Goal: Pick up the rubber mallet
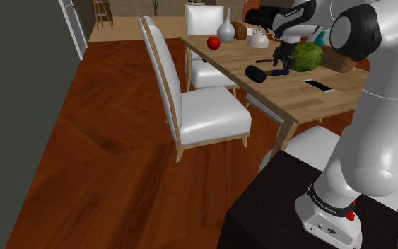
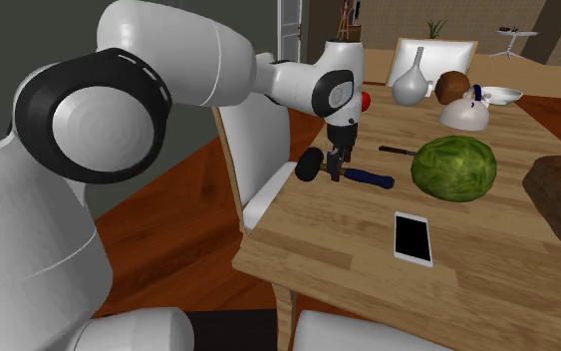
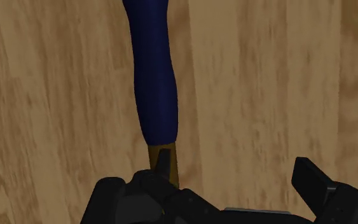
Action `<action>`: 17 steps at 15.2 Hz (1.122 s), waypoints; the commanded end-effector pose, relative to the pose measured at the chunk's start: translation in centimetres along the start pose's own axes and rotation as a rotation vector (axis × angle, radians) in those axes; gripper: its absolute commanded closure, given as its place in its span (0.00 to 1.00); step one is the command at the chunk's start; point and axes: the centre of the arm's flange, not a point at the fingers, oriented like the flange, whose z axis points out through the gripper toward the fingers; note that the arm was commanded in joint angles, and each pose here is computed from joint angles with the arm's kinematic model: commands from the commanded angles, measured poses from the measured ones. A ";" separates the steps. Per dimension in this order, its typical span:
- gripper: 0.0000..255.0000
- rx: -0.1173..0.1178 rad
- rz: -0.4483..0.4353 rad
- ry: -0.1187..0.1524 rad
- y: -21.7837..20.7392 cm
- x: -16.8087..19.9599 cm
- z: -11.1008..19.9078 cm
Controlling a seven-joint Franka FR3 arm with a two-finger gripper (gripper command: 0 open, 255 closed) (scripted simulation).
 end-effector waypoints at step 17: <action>1.00 -0.036 -0.141 0.019 5.0 0.0 5.0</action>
